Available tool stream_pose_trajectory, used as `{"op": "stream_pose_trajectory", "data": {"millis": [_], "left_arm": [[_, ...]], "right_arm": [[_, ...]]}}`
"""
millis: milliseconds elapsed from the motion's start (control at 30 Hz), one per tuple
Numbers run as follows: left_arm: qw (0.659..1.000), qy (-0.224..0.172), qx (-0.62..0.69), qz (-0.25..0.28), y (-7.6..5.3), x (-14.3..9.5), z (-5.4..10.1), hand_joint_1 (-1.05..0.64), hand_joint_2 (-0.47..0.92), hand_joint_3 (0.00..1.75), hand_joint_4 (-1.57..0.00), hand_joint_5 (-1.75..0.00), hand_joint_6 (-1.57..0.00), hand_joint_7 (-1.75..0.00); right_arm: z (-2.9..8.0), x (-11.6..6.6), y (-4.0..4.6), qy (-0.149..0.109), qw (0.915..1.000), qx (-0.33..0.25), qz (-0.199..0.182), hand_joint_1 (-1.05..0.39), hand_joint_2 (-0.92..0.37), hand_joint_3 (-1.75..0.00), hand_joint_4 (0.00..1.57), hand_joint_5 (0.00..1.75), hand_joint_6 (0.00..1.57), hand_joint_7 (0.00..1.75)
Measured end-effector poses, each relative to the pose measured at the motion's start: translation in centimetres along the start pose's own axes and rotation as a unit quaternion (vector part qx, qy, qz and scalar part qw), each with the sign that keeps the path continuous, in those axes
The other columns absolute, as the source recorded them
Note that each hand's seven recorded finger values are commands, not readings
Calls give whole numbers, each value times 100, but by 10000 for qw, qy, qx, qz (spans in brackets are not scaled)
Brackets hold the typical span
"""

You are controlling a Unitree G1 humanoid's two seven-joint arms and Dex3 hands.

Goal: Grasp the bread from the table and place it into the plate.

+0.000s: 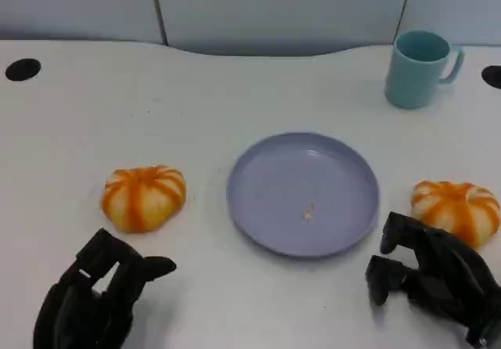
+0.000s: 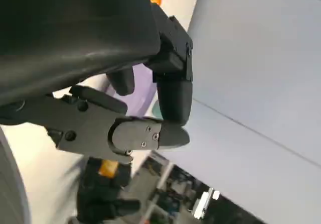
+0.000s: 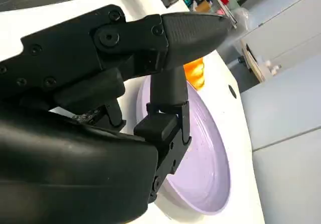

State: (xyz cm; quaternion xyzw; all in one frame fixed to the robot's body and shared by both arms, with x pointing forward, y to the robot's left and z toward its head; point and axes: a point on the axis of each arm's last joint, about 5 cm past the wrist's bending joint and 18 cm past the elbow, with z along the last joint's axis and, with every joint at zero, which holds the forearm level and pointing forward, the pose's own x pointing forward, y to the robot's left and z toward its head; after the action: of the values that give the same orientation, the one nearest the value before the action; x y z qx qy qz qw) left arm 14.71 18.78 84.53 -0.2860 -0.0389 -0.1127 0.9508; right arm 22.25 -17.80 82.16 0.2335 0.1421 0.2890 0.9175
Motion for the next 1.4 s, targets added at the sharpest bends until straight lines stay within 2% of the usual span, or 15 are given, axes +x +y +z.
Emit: {"op": "stream_pose_trajectory", "data": {"millis": [67,167,200,233,367,433,500,567,633,700,800,967,1000,1167,1400], "left_arm": [[9989,-156,443,-50,0,17,89,-60,92,25,-45,-156,-54,-107],[9981,-197,583,-74,-10,26,108,-60,92,25,-45,-156,-55,-106],[9980,-176,604,-90,-15,29,105,-57,92,25,-41,-138,-53,-85],[9972,-185,723,-96,-19,30,110,-56,92,25,-41,-131,-53,-76],[9895,-359,1391,-177,-20,36,181,-55,92,25,-40,-124,-54,-66],[9843,-355,1721,-145,-24,41,213,-51,91,7,-21,-77,-44,-21],[9609,-265,2754,-102,-46,64,323,-51,91,2,-19,-64,-44,-8],[9221,-360,3851,-93,-83,95,459,-51,91,1,-19,-60,-44,-4],[8784,-608,4738,-160,-137,140,602,-61,87,0,-9,-36,-31,-1],[8225,-597,5648,-309,-189,212,731,-65,87,0,-7,-29,-26,0],[7186,-478,6926,-397,-261,303,898,-69,86,0,-5,-24,-22,0],[5179,-457,8540,-207,-449,452,1156,-68,85,0,-1,-21,-20,0],[4984,-473,8655,-165,-490,484,1198,-68,85,0,0,-20,-20,0],[4869,-274,8725,-297,-563,567,1201,-66,82,0,-2,-20,-21,0],[5133,334,8547,-700,-484,762,1084,-60,80,0,0,-17,-17,0]], "right_arm": [[-1,7,7,4,10000,5,-13,-51,-92,-31,77,172,71,149],[0,10,11,7,10000,2,-30,-52,-92,-31,77,172,71,149],[0,12,12,7,10000,2,-32,-51,-92,-31,77,172,71,149],[-1,14,14,8,10000,3,-30,-51,-92,-31,77,172,71,149],[-1,17,17,20,10000,20,-29,-51,-92,-31,77,172,71,149],[0,18,18,13,10000,21,-27,-51,-92,-31,77,172,70,148],[4,25,21,2,10000,19,-13,-51,-92,-31,77,172,70,148],[4,30,25,2,10000,19,-4,-51,-92,-31,77,171,70,148],[3,30,25,-1,10000,18,-3,-52,-92,-31,76,171,70,148],[0,40,34,-11,10000,19,14,-52,-92,-30,76,171,70,148],[-9,55,51,-33,10000,22,42,-53,-92,-30,76,172,71,148],[-16,44,63,-44,10000,-3,16,-52,-92,-32,75,174,69,150],[-17,44,66,-44,10000,-7,18,-52,-92,-32,75,174,69,150],[-25,51,81,-40,10000,-7,33,-53,-92,-30,75,174,70,149],[-32,44,92,-42,10000,11,20,-52,-92,-30,74,174,70,149]]}}
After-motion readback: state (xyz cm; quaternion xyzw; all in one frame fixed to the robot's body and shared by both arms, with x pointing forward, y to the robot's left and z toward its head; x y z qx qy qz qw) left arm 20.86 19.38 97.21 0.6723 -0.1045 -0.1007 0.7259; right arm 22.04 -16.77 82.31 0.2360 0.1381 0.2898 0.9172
